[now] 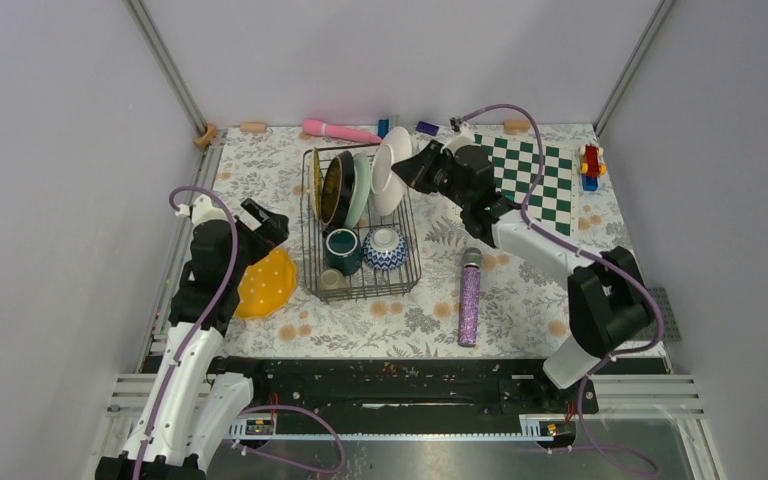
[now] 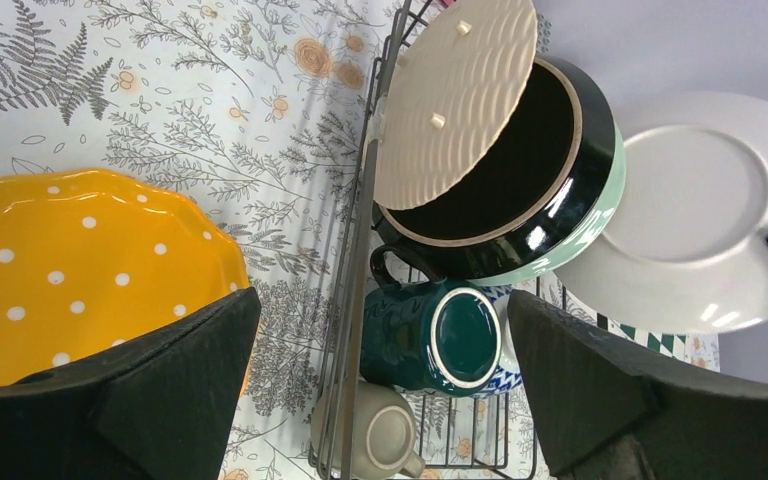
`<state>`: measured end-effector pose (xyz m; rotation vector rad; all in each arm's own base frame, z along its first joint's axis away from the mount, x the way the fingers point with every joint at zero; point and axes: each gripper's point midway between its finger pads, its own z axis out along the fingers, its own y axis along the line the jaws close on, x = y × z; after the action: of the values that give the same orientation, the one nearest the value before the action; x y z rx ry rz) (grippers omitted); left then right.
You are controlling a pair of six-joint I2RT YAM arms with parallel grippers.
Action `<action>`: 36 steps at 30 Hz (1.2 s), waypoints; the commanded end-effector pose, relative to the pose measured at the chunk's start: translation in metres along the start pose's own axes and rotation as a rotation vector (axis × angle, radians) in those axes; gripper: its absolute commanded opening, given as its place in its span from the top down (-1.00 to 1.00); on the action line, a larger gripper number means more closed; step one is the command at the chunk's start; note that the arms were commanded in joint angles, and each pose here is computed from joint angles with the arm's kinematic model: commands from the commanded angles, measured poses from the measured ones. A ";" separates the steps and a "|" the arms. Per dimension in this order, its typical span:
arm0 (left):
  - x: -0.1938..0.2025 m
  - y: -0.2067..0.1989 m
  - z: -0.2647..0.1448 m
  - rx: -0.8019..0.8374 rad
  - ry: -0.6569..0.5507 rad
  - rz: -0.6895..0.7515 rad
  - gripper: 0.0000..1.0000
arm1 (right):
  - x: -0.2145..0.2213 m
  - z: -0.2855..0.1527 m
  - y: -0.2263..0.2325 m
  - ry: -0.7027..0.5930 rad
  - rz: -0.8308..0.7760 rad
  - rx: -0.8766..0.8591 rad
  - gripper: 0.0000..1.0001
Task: Unload the mixed dishes from the dish rack
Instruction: Pick up the plate from the dish rack.
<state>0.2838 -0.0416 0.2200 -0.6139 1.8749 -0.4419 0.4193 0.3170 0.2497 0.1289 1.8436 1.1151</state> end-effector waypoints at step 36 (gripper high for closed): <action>0.061 -0.113 -0.058 0.586 0.569 -0.278 -0.98 | 0.098 -0.244 0.054 0.019 -1.926 -0.958 1.00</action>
<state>0.2478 -0.1509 0.2380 -0.4428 2.0545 -1.2261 0.1815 0.2436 0.2456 -1.6615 0.7737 0.4125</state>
